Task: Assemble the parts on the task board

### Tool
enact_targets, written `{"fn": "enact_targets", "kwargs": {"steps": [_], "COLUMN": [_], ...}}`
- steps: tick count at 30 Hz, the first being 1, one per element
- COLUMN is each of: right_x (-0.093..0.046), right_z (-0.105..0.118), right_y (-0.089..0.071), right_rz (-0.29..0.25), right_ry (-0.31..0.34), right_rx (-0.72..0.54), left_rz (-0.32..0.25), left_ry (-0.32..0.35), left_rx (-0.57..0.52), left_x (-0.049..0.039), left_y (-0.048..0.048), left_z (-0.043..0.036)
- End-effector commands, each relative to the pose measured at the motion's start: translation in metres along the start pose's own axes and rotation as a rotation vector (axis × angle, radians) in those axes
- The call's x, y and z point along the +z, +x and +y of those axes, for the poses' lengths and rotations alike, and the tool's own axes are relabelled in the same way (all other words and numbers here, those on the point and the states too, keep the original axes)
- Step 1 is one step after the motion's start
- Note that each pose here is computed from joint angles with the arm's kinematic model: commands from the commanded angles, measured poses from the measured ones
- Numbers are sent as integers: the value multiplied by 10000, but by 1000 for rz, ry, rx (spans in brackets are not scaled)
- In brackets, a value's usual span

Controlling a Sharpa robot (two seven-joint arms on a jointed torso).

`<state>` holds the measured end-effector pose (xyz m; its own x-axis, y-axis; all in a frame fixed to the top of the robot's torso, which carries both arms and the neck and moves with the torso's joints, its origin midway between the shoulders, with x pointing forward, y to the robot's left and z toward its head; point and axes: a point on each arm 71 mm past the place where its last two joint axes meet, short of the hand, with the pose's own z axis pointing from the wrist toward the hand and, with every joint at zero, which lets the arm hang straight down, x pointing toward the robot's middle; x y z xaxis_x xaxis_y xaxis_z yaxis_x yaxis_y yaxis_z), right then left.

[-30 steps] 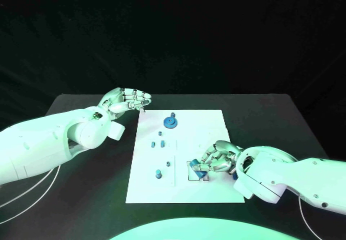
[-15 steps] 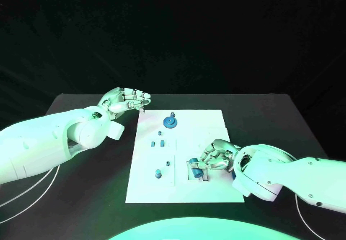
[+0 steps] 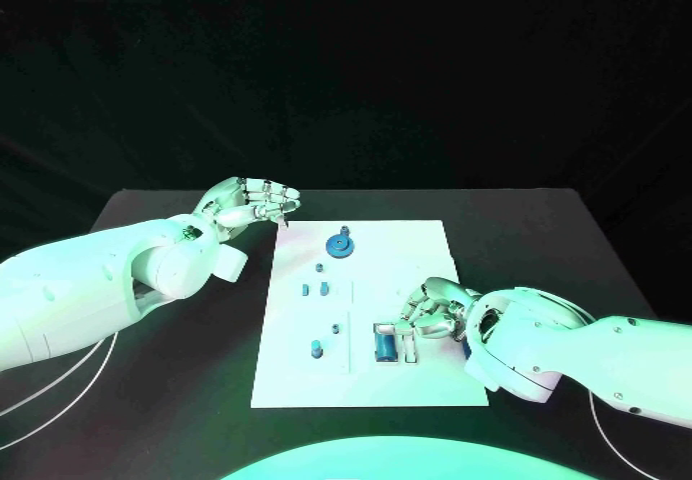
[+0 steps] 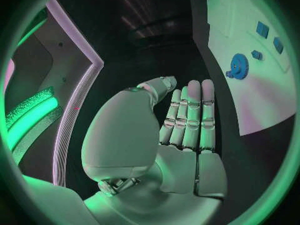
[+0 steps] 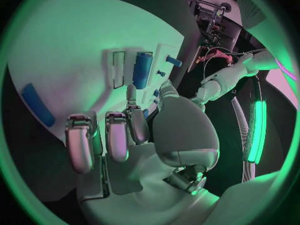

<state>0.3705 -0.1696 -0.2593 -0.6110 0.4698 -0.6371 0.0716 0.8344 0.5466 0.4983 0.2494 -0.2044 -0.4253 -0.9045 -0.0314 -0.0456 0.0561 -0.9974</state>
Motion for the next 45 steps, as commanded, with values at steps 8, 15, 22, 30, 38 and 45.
{"fn": "enact_targets", "kwargs": {"steps": [8,15,22,30,38,45], "right_x": [-114,-256,-357,-451,-459,-458], "right_z": [-79,-356,-658,-877,-947,-929], "right_y": [-66,-365,-544,-545,-438,-375], "right_rz": [-45,-142,-147,-135,-115,-96], "right_ry": [-37,-8,45,98,122,122], "right_rx": [-17,-8,-55,-139,-153,-158], "left_rz": [10,5,6,13,14,10], "left_ry": [6,17,24,25,22,16], "left_rx": [-9,-13,-53,-69,-73,-70], "left_x": [0,-3,-13,-15,-15,-15], "left_y": [12,20,81,124,130,115], "left_z": [-11,-22,-36,-23,-9,2]}}
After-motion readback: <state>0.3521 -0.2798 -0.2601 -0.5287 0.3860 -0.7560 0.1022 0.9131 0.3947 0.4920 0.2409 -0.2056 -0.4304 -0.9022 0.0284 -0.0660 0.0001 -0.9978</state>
